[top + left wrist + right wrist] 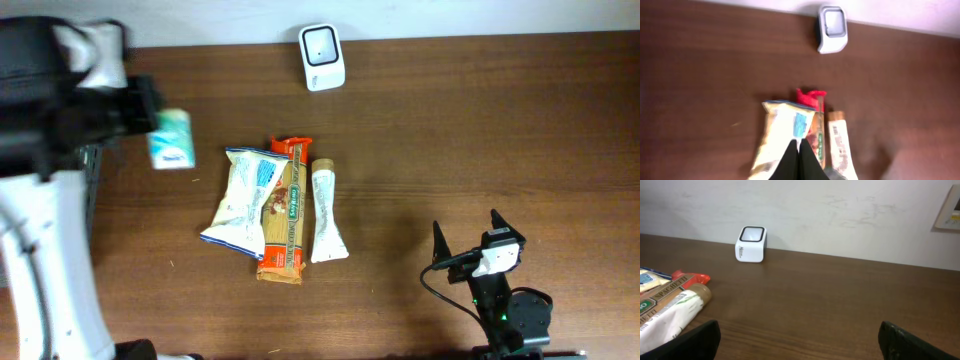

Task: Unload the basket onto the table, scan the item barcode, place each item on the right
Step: 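Pick the small teal box from the basket and drop it on the pile, then grasp the teal wipes pack from the basket and place it on the pile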

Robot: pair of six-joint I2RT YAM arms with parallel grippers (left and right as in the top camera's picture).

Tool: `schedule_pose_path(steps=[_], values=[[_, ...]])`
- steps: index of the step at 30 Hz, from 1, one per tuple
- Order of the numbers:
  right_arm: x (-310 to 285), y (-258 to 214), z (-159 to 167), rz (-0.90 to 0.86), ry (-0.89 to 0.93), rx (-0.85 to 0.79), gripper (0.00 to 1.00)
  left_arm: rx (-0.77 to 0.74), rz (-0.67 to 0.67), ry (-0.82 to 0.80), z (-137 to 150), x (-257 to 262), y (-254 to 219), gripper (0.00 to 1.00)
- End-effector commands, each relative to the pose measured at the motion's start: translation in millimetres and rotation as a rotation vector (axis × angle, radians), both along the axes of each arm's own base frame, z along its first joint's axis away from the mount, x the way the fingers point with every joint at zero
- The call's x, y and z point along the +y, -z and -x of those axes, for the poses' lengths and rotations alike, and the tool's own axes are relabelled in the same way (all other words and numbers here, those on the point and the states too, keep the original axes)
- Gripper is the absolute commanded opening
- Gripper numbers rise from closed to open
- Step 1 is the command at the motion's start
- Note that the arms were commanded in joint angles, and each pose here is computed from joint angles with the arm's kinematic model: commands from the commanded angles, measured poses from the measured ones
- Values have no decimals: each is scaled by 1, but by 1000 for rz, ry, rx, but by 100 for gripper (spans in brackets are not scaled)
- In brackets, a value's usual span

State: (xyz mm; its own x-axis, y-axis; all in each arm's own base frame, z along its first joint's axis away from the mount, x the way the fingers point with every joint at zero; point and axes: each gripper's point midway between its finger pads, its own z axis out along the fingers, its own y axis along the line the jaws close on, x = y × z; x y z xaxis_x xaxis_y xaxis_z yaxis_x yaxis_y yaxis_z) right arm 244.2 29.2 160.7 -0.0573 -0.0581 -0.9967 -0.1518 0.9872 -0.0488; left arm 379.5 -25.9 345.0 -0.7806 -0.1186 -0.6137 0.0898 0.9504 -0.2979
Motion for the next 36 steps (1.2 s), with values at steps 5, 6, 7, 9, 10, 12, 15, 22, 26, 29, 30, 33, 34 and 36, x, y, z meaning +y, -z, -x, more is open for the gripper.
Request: schedule_pose_path(steps=[5,6,7,9,10,12,15,22,26,29,30,33,34,36], values=[[-1,3,0,-8,3,5,99,385,47,263,11,-165,238,0],[-1,3,0,-8,3,5,99,398,39,288,15,-175,246,0],[-1,3,0,-8,3,5,99,397,34,315,17,-186,251,0],[-1,3,0,-8,3,5,99,341,43,342,10,-199,244,28],[-1,3,0,-8,3,5,99,316,43,335,2,-199,235,47],[-1,3,0,-8,3,5,99,238,41,286,-25,-185,190,64],[-1,3,0,-8,3,5,99,-23,-85,120,-73,-102,49,99],[-1,3,0,-8,3,5,99,-222,-254,-631,-38,200,-76,99],[-1,3,0,-8,3,5,99,21,-232,-783,-8,302,9,99],[-1,3,0,-8,3,5,99,152,-100,-476,-27,320,122,97],[-1,3,0,-8,3,5,99,161,-85,-413,-33,319,140,97],[-1,3,0,-8,3,5,99,225,-62,-360,-50,330,205,98],[-1,3,0,-8,3,5,99,221,-43,-345,-59,334,226,98],[-1,3,0,-8,3,5,99,173,7,-235,-79,322,253,98]])
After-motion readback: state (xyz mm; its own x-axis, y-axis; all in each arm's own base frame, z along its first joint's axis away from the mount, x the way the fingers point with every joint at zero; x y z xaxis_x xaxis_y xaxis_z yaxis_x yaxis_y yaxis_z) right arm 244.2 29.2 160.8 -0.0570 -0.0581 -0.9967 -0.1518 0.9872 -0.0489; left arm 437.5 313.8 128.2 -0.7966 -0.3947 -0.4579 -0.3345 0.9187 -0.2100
